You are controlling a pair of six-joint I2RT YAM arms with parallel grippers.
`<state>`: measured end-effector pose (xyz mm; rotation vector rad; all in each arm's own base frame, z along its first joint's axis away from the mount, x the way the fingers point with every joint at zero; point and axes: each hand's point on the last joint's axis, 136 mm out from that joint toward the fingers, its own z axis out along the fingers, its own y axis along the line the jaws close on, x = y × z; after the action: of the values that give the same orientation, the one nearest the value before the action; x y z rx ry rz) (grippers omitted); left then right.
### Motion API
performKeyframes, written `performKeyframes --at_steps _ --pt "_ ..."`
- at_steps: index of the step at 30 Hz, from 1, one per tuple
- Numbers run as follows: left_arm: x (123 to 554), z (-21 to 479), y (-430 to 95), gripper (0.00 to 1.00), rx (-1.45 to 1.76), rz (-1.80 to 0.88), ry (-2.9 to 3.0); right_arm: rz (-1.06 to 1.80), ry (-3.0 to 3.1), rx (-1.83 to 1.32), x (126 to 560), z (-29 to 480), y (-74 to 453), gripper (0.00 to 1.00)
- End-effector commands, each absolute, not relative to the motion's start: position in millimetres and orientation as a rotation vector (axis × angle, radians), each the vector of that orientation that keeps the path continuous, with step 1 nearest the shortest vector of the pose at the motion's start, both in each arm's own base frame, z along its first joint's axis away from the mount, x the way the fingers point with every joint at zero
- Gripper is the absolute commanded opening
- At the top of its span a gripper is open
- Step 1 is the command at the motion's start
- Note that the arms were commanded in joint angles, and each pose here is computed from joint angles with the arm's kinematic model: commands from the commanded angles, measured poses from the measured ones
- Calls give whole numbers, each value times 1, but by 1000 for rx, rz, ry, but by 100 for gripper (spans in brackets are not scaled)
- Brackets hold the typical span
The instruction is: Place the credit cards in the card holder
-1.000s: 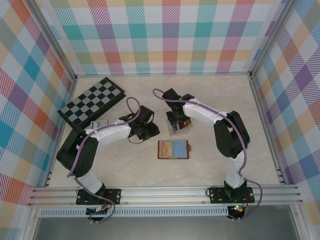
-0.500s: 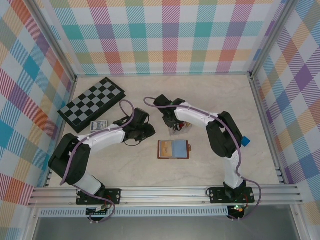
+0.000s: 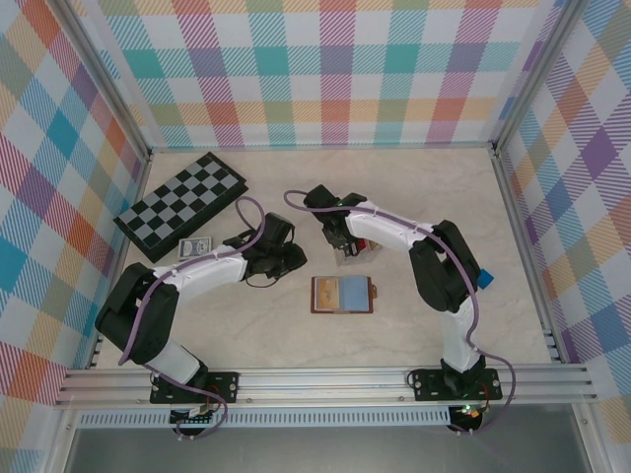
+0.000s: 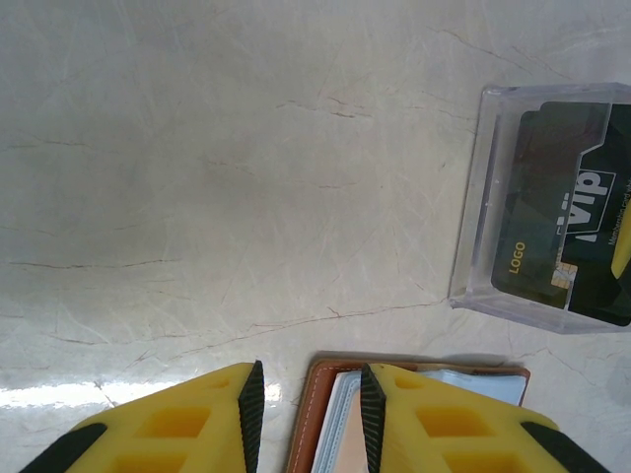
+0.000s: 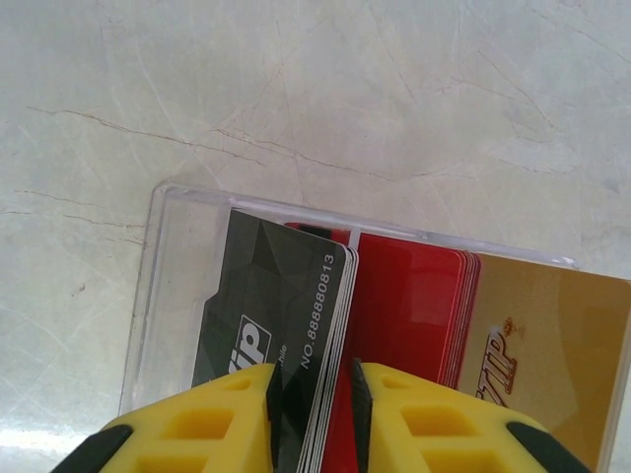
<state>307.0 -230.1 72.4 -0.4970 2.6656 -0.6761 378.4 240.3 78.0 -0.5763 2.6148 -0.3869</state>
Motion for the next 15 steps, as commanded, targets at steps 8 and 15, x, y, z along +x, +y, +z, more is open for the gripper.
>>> performKeyframes --at_steps 8,15 --pt "308 71 -229 33 -522 -690 2663 -399 2606 -575 374 93 235 10" --pt "308 70 -228 33 -524 -685 2665 -336 2609 -547 370 106 238 7"
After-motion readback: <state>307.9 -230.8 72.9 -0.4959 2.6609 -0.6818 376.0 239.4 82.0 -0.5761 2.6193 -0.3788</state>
